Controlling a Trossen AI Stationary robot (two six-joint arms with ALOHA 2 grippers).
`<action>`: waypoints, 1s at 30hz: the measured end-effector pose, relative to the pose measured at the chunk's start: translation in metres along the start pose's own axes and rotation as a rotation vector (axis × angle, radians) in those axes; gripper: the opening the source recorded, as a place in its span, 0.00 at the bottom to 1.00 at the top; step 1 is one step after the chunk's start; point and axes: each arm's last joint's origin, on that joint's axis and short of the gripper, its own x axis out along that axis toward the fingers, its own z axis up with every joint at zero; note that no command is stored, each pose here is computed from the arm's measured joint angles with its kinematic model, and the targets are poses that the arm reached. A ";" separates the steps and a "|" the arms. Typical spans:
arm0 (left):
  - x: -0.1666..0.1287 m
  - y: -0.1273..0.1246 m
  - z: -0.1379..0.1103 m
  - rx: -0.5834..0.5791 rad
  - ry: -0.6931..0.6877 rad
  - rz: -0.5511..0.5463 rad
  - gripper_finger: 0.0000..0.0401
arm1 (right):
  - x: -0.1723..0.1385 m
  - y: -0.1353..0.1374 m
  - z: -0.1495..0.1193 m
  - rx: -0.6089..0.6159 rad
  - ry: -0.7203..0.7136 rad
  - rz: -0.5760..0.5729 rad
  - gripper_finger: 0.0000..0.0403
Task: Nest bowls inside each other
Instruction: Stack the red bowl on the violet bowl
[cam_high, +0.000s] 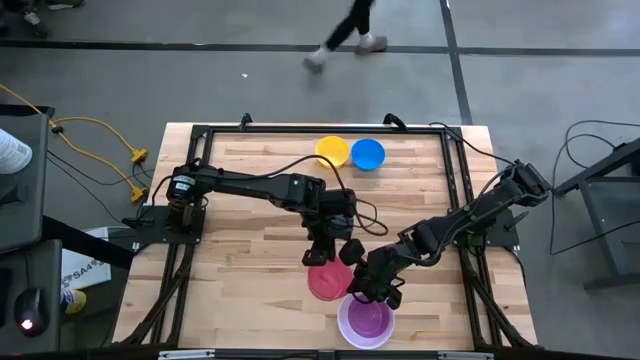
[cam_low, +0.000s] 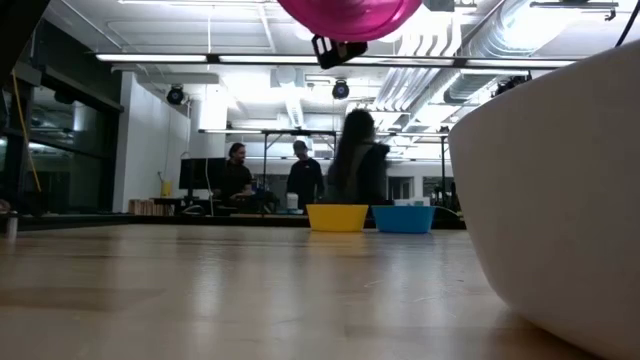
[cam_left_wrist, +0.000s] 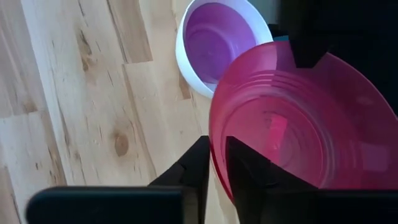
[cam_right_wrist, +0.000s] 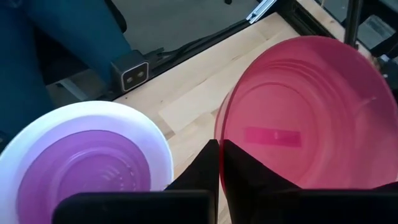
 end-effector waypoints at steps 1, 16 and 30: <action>0.000 0.000 0.000 0.012 -0.004 0.000 0.16 | 0.000 0.000 0.000 0.007 0.000 0.004 0.01; -0.008 -0.004 0.001 0.056 -0.024 -0.002 0.28 | 0.000 0.003 0.000 0.052 -0.030 0.105 0.01; -0.047 -0.006 -0.010 0.083 -0.001 0.196 0.28 | 0.000 0.028 -0.003 0.177 0.139 0.034 0.01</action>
